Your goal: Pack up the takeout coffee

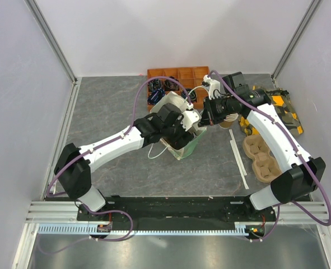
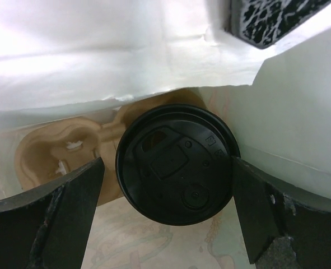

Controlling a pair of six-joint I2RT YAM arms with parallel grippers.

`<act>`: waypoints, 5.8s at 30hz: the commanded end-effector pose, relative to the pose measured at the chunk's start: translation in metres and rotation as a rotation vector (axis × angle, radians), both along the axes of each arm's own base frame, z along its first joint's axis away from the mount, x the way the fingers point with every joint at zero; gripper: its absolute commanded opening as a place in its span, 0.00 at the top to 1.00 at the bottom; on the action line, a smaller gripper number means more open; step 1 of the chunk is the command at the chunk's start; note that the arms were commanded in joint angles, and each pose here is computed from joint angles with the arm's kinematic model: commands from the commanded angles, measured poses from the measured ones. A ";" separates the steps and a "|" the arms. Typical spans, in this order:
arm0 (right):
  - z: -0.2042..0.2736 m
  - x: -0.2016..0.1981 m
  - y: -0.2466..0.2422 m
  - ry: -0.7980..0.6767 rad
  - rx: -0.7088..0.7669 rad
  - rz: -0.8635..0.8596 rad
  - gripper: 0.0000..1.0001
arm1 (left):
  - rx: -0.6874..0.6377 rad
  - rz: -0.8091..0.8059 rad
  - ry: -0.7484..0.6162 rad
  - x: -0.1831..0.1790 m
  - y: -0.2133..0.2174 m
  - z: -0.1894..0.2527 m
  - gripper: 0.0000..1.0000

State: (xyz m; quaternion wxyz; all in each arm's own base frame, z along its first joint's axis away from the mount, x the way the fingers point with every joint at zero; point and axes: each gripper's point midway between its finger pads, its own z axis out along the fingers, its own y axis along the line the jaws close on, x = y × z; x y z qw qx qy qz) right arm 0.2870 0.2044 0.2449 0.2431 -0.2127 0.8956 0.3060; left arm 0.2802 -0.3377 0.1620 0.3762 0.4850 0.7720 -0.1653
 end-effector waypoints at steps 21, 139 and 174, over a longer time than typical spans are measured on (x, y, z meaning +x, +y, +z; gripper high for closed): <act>0.012 0.007 -0.001 -0.134 -0.029 0.055 1.00 | -0.226 -0.123 0.055 -0.021 -0.002 0.075 0.00; 0.088 0.029 -0.005 -0.344 -0.086 0.114 0.20 | -0.586 0.350 -0.079 0.071 0.107 0.183 0.04; -0.169 -0.071 -0.186 0.056 -0.888 0.099 0.63 | -0.700 0.515 -0.214 0.063 0.177 0.250 0.02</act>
